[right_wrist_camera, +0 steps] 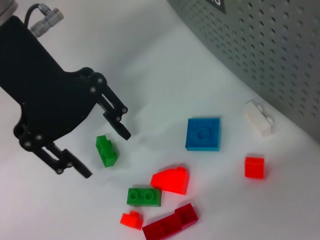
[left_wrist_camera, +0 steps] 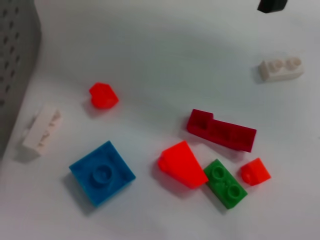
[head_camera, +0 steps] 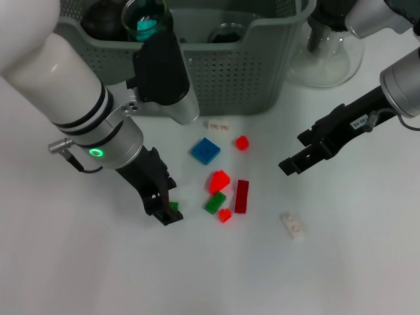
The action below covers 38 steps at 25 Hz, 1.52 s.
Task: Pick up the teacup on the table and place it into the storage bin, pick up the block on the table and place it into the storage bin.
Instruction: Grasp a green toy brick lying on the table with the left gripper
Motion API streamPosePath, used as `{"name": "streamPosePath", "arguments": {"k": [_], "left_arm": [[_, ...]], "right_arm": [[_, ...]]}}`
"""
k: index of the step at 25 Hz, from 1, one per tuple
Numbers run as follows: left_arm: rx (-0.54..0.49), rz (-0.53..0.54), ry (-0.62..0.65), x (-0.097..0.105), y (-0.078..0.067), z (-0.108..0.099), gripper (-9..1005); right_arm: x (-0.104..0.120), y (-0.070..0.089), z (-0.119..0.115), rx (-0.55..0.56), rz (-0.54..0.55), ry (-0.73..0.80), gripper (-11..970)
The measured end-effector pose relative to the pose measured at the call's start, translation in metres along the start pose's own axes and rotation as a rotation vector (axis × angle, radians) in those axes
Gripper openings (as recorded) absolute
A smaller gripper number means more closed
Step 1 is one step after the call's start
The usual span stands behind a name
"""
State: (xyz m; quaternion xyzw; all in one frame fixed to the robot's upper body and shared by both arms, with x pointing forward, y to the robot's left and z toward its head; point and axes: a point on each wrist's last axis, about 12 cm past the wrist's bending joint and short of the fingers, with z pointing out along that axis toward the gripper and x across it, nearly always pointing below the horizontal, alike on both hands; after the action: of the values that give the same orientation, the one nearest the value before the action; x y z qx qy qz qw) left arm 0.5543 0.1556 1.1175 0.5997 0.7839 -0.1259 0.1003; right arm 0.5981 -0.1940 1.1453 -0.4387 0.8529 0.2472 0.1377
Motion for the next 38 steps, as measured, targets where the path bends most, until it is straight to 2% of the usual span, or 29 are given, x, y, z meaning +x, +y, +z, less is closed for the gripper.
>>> {"name": "streamPosePath", "arguments": {"k": [10, 24, 32, 37, 38], "left_arm": [[0.024, 0.035, 0.029, 0.0058, -0.0022, 0.0075, 583], [0.033, 0.053, 0.028, 0.0056, -0.0038, 0.0079, 571], [0.005, 0.044, 0.026, 0.006, -0.0005, 0.0091, 566], [-0.005, 0.043, 0.032, 0.0067, 0.0007, 0.0091, 347], [-0.008, 0.044, 0.032, 0.0066, 0.001, 0.0088, 329]], "right_arm": [[-0.0004, -0.0013, -0.0005, 0.009, 0.002, -0.006, 896], [-0.0002, -0.0022, -0.0011, 0.013, 0.003, -0.007, 896], [-0.0002, -0.0022, -0.0012, 0.013, 0.003, -0.008, 897], [-0.0005, -0.0023, -0.0015, 0.014, 0.003, -0.009, 897], [-0.0007, -0.0024, -0.0016, 0.014, 0.003, -0.01, 897]]}}
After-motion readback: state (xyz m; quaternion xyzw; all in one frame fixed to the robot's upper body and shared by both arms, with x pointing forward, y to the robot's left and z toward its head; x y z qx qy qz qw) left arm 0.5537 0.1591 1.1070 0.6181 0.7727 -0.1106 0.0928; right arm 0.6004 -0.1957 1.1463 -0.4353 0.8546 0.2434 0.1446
